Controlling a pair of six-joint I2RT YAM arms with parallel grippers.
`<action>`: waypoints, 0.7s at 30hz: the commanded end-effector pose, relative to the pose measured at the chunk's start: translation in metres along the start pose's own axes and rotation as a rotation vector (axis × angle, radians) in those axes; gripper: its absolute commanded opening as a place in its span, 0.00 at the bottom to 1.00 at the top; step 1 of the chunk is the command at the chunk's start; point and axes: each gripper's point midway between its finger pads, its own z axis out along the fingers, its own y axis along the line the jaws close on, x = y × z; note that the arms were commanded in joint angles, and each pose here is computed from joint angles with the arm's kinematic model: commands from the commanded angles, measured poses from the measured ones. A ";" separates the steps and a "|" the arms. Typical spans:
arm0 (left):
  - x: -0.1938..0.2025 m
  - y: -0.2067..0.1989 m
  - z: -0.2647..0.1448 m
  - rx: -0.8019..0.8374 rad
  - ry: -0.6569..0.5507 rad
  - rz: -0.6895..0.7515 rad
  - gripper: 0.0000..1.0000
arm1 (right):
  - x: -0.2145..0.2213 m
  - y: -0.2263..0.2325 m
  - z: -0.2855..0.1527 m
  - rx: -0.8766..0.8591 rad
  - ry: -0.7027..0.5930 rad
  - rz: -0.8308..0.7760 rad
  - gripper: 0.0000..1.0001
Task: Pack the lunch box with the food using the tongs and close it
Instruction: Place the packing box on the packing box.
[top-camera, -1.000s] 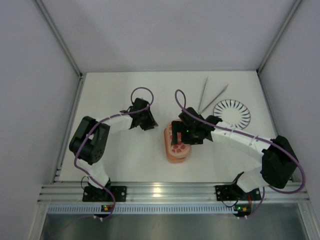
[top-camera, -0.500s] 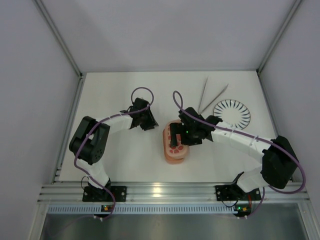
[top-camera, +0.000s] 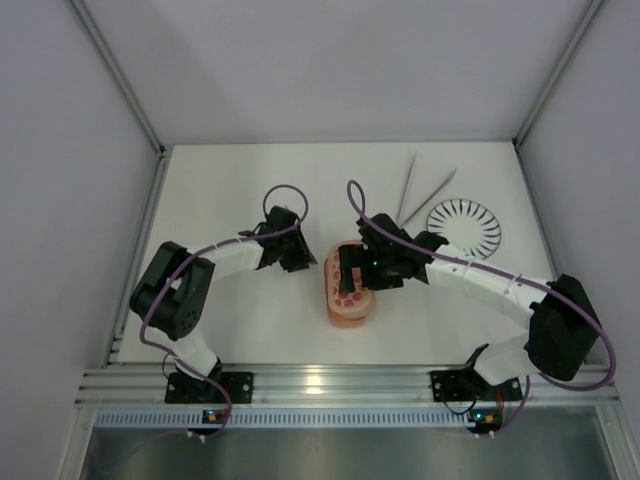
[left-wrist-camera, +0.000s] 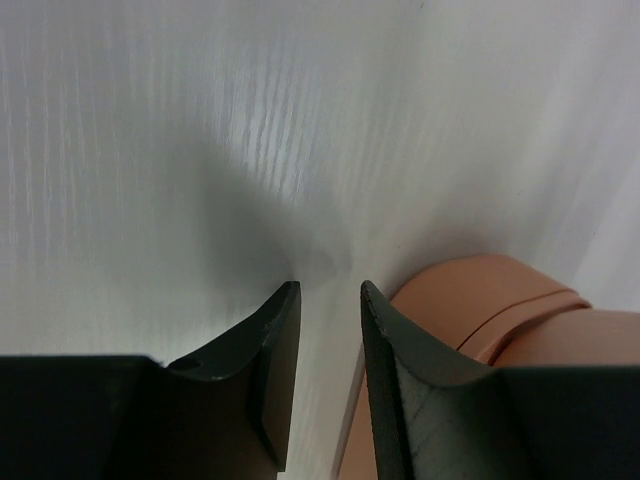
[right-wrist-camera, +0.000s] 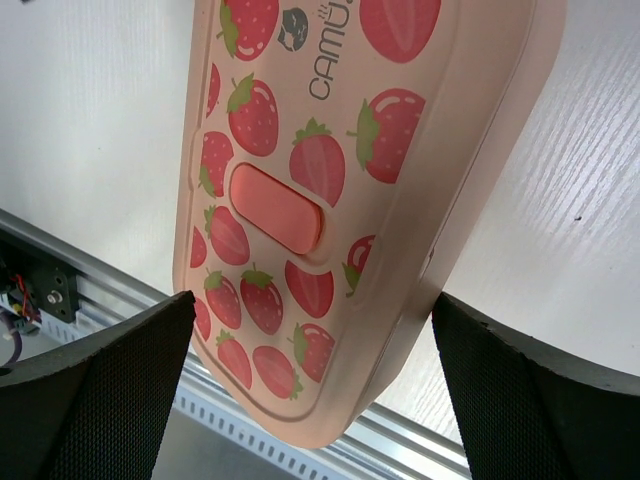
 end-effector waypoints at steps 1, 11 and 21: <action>0.006 -0.001 -0.016 0.020 -0.027 -0.004 0.35 | -0.020 0.018 -0.003 -0.048 -0.077 -0.034 0.99; 0.046 -0.008 -0.039 0.061 -0.034 0.033 0.26 | -0.024 0.013 0.012 -0.027 -0.065 -0.063 0.99; 0.049 -0.023 -0.037 0.063 -0.071 0.032 0.24 | -0.042 0.020 0.016 -0.007 -0.068 -0.122 0.99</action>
